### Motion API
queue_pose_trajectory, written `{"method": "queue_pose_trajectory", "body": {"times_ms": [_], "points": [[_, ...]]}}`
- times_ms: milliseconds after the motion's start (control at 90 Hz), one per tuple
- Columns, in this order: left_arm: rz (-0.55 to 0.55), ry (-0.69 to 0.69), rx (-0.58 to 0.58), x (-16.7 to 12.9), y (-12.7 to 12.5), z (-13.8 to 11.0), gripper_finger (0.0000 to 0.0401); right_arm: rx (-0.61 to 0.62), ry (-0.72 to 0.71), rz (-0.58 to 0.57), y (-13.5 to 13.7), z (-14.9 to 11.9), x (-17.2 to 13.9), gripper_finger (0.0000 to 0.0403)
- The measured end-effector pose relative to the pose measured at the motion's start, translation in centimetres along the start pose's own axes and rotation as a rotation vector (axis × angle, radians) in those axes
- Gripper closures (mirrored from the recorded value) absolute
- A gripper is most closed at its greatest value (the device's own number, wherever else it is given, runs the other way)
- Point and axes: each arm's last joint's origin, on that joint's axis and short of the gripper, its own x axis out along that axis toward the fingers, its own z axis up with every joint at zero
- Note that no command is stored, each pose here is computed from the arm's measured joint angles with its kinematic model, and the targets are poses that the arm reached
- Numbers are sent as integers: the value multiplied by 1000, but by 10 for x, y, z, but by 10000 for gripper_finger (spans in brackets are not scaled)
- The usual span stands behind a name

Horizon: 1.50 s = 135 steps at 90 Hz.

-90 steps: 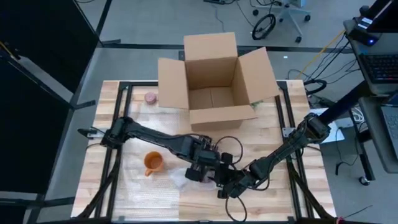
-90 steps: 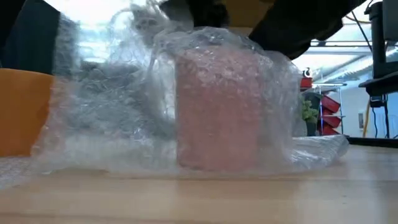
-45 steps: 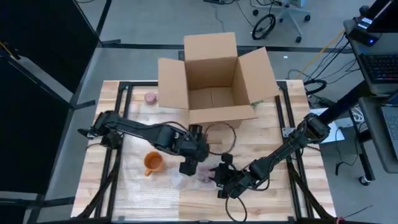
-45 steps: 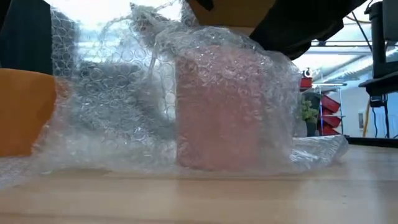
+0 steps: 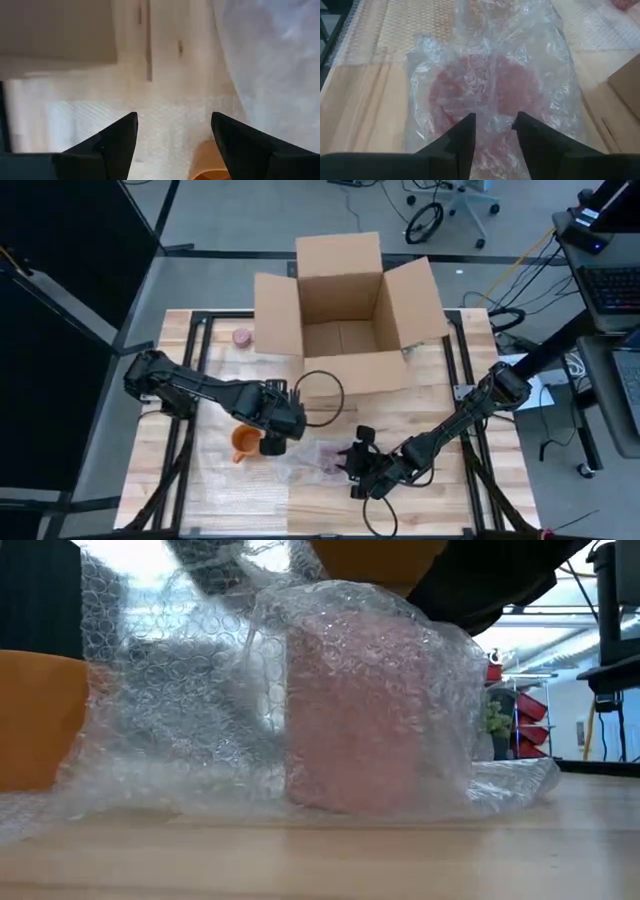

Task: Wrap mug
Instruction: Wrap the pink cup with the bubble wrap

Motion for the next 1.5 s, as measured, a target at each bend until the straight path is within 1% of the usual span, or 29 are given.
{"method": "queue_pose_trajectory", "body": {"times_ms": [56,133,267,500,644,733,856,1111,1278,1367,1444,1500], "points": [[-30,5,-6,11,-1,-3,159,-1,1,0,0,0,0,276],[-39,16,-1,23,-2,-7,159,-1,1,-1,0,0,0,276],[-69,25,24,38,-13,-14,159,-2,2,-1,0,0,0,276],[-112,24,84,48,-44,-29,159,-2,3,-2,0,0,0,276],[-152,-26,113,53,-61,-32,159,-3,3,-2,0,0,0,276],[-165,-60,108,62,-64,-33,159,-2,3,-1,0,0,0,276],[-173,-33,80,81,-63,-37,159,-2,3,-1,0,0,0,276],[-251,-18,93,102,-74,-33,159,8,3,-2,0,0,0,276],[-245,39,96,133,-84,-31,159,16,3,-2,0,0,0,276],[-241,39,93,143,-87,-30,160,27,4,-2,0,-1,0,276],[-232,39,83,147,-88,-29,173,36,4,-2,0,-1,0,276],[-231,36,75,148,-88,-28,197,45,4,-3,0,-1,0,276]]}}
